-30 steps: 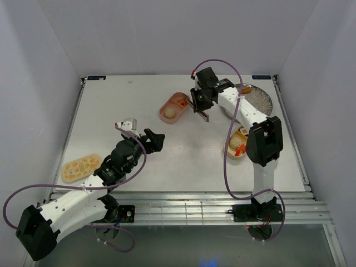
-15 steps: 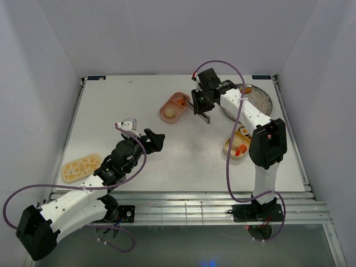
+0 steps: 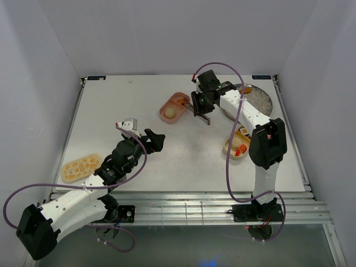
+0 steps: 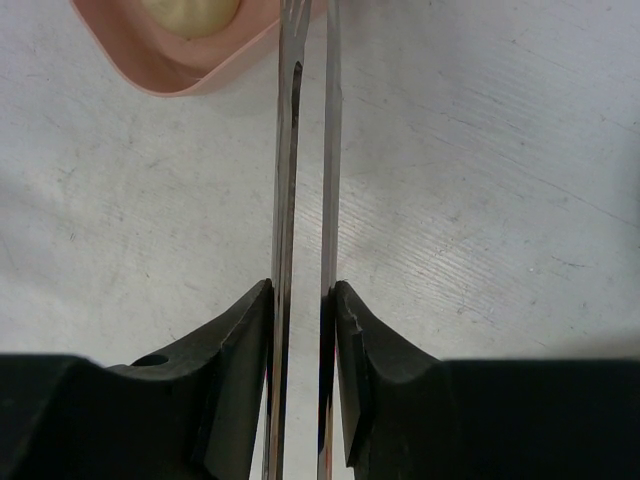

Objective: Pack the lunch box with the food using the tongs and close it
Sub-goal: Place the fake food in the packing box.

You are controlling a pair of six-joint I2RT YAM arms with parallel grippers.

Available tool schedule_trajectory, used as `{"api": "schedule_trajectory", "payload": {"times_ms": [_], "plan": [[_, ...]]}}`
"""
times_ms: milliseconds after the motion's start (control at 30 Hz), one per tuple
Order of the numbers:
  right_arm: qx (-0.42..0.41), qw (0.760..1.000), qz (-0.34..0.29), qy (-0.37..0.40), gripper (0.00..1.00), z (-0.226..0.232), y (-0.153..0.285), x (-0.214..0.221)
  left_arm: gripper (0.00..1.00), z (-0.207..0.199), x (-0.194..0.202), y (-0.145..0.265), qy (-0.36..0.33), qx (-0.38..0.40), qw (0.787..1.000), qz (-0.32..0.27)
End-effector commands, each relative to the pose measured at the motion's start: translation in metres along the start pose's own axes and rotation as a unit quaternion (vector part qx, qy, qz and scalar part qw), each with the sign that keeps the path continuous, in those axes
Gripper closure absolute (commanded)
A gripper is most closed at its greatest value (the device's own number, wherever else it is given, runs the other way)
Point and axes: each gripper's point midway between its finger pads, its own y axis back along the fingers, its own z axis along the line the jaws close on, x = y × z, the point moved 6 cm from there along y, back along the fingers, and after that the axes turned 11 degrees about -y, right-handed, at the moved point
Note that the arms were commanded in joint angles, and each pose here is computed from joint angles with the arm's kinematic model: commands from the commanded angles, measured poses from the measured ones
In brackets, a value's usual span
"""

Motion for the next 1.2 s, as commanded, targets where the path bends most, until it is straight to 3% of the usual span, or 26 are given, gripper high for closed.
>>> {"api": "schedule_trajectory", "payload": {"times_ms": [0, 933, 1167], "plan": [[-0.018, 0.999, -0.030, 0.002, 0.64, 0.009, 0.013, -0.011, 0.02, 0.000, 0.000, 0.001, 0.000, -0.001, 1.000, 0.000], [0.014, 1.000, -0.021, -0.002, 0.68, 0.003, -0.006, -0.020, 0.02, 0.003, 0.001, 0.000, -0.004, -0.009, 1.000, -0.002], [0.053, 0.998, -0.032, -0.006, 0.69, -0.007, -0.009, -0.025, 0.02, 0.003, 0.001, 0.000, -0.004, -0.010, 1.000, -0.002]]}}
